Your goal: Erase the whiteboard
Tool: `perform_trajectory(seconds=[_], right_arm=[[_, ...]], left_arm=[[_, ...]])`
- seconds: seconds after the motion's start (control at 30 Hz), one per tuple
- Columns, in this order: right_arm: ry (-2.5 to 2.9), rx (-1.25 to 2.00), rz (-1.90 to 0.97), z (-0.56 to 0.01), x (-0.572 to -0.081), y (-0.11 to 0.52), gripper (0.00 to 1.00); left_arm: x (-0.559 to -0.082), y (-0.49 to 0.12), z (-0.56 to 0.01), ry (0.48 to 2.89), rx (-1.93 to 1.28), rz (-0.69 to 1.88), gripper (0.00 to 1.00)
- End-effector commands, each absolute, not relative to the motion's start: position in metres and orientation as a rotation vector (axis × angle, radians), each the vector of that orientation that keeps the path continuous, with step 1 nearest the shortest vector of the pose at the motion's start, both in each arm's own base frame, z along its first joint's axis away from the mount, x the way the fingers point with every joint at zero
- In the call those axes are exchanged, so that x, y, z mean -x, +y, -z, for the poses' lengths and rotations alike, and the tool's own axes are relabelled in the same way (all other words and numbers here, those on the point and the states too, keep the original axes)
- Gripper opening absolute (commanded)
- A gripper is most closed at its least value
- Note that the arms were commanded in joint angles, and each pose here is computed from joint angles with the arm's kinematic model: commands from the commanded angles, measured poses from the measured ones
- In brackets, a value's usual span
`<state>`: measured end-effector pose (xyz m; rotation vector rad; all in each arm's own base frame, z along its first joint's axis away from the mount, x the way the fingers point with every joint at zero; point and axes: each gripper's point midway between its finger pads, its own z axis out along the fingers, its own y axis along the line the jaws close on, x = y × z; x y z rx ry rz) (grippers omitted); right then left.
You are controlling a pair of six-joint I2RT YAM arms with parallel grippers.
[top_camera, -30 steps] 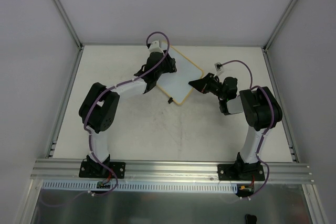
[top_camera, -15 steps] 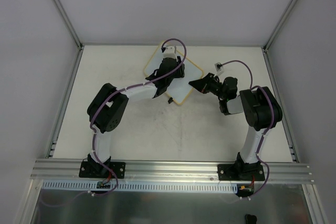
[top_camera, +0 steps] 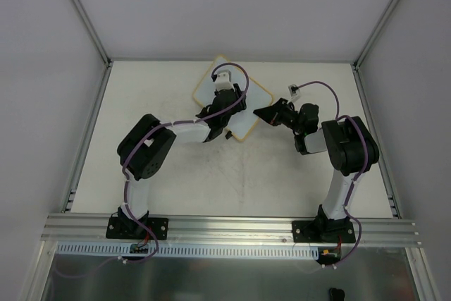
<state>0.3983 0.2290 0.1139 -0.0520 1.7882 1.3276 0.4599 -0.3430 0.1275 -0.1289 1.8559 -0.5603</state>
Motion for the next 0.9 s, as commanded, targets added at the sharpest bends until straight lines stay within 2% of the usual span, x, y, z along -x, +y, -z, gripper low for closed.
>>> perform_trajectory(seconds=[0.0, 0.33, 0.87], right_arm=[[1.505, 0.296, -1.361, -0.181, -0.383, 0.245, 0.00], [1.503, 0.297, -1.360, -0.181, -0.383, 0.244, 0.00], [1.502, 0.300, -1.359, -0.182, -0.382, 0.245, 0.00]], left_arm=[[-0.416, -0.360, -0.076, 2.009, 0.056, 0.547, 0.00], [-0.361, -0.369, -0.034, 2.115, 0.003, 0.507, 0.00], [-0.294, -0.333, 0.025, 2.321, 0.089, 0.487, 0.00]])
